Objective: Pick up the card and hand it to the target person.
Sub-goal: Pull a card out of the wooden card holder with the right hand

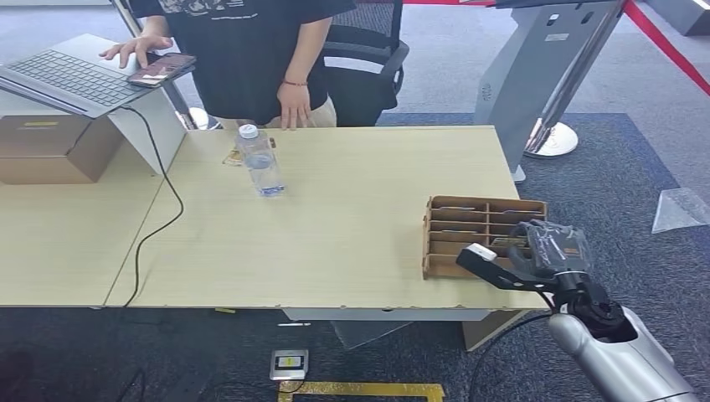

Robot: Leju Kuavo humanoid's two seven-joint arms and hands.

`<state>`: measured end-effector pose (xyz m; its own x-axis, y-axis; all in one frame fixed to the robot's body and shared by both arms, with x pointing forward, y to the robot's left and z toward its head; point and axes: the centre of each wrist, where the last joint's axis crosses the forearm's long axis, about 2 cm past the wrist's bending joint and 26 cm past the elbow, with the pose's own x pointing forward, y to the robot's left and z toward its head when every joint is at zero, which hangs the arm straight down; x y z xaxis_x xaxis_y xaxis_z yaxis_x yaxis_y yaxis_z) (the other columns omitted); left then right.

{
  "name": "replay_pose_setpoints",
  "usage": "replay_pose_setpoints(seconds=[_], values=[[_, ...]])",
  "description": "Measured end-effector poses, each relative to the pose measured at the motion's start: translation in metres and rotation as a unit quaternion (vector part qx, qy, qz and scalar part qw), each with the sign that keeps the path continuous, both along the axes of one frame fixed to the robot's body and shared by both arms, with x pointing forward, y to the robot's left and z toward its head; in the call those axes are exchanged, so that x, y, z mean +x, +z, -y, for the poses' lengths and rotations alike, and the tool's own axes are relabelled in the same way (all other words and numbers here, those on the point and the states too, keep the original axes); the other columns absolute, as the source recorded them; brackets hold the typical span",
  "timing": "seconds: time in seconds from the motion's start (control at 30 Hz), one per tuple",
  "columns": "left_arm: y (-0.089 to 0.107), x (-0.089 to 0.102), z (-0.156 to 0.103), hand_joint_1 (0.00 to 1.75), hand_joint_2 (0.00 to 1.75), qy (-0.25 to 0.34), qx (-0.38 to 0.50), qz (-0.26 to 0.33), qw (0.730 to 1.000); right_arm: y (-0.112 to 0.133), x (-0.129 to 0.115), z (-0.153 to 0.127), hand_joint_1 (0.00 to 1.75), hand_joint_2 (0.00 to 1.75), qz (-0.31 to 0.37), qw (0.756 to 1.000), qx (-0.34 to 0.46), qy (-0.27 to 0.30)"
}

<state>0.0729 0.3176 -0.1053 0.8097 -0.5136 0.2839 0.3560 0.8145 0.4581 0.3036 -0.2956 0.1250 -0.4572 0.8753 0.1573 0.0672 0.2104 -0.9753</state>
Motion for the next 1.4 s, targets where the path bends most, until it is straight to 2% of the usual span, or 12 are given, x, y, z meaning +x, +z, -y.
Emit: replay_pose_setpoints(seconds=[0.1,0.13,0.2,0.27,0.33,0.47,0.73,1.03,1.2,1.4], values=[[0.000,0.000,0.000,0.00,1.75,0.002,0.000,0.000,1.000,0.000,0.000,-0.001,0.97,1.75,-0.001,1.000,-0.012,-0.001],[0.000,0.000,0.000,0.00,1.75,0.003,0.001,0.001,1.000,-0.001,0.001,-0.002,1.03,1.75,-0.002,1.000,-0.019,-0.003],[0.000,0.000,0.000,0.00,1.75,0.004,0.002,0.001,1.000,-0.001,0.001,-0.003,1.19,1.75,-0.002,0.999,-0.034,-0.006],[0.000,0.000,0.000,0.00,1.75,0.005,0.002,0.002,1.000,0.000,0.001,-0.004,1.52,1.75,-0.003,0.999,-0.044,-0.007],[0.000,0.000,0.000,0.00,1.75,0.006,0.002,0.002,1.000,0.000,0.002,-0.005,1.75,1.75,-0.003,0.999,-0.050,-0.006],[0.000,0.000,0.000,0.00,1.75,0.006,0.002,0.002,1.000,0.001,0.003,-0.007,1.73,1.75,-0.002,0.999,-0.051,-0.005],[0.000,0.000,0.000,0.00,1.75,0.006,0.002,0.002,1.000,0.002,0.003,-0.007,1.58,1.75,-0.007,0.999,-0.040,-0.002],[0.000,0.000,0.000,0.00,1.75,0.005,0.001,0.001,1.000,0.012,0.006,0.005,1.72,1.75,-0.036,0.999,0.010,0.036],[0.000,0.000,-0.001,0.00,1.75,0.007,0.000,0.002,1.000,0.033,0.015,0.019,1.75,1.75,-0.062,0.996,0.023,0.067],[0.000,-0.001,-0.003,0.00,1.75,0.005,-0.002,0.006,1.000,0.080,0.028,0.044,1.69,1.75,-0.078,0.992,0.048,0.084]])
